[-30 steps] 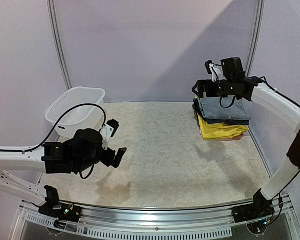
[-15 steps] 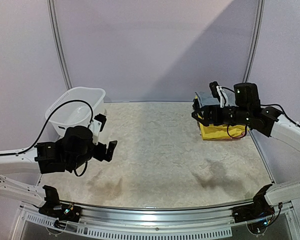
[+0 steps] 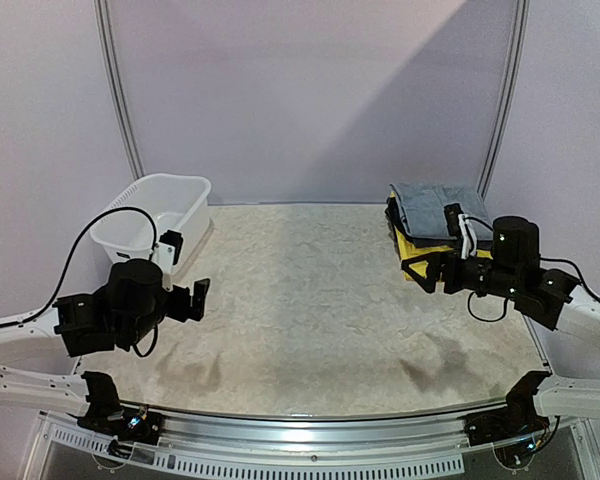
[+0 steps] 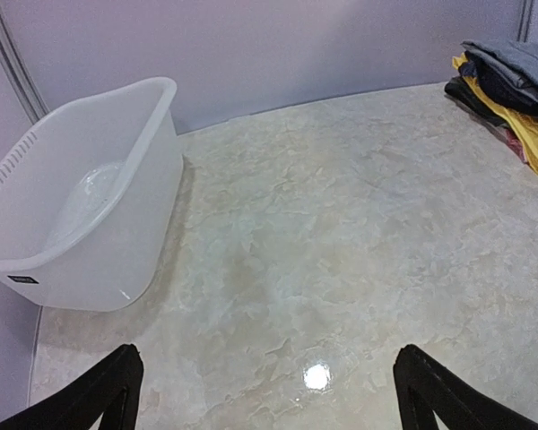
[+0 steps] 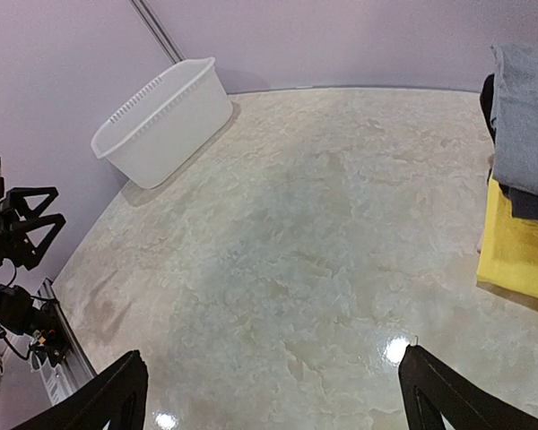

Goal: Fold and stack the mixed laundry pile
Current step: Reset both arms

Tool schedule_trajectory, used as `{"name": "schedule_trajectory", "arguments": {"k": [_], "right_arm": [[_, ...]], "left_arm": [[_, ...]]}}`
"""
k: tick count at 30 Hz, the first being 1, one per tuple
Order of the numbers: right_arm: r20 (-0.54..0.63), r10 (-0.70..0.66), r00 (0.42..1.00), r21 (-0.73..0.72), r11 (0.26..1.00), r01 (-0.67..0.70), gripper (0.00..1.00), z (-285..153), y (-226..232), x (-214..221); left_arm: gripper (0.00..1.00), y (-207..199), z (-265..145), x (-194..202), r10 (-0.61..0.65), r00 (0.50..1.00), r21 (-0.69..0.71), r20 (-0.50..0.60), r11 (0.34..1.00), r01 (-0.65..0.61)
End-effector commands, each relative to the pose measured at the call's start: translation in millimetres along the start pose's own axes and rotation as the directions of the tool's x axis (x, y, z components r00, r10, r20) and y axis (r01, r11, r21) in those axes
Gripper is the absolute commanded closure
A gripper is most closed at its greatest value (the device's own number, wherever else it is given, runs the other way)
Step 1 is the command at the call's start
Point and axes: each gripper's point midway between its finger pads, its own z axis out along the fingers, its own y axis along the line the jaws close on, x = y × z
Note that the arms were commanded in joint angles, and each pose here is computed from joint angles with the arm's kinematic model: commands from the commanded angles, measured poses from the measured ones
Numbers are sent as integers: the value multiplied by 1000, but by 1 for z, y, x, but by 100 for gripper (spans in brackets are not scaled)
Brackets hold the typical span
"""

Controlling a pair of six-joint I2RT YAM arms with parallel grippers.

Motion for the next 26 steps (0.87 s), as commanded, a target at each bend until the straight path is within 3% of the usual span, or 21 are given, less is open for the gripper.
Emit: {"name": "schedule_trajectory", "arguments": {"k": [1,5,16,26], "right_arm": [[68,27,997,61,998,-32,1,-3,-15,4],[101,59,993,107,992,-70,1,-7,-29,13],[35,45,998,131,990,-49,1,7,-40,33],[48,16,999,151,988,-23,1,13,-43,27]], "left_arm": [[1,21,-1,10,-23,1000,-68,-5,997,22],[1,32,-3,15,-32,999,-103,-1,994,32],[0,48,-3,17,-39,999,-163,7,986,39],[0,52,-3,17,-37,999,-184,12,982,38]]}}
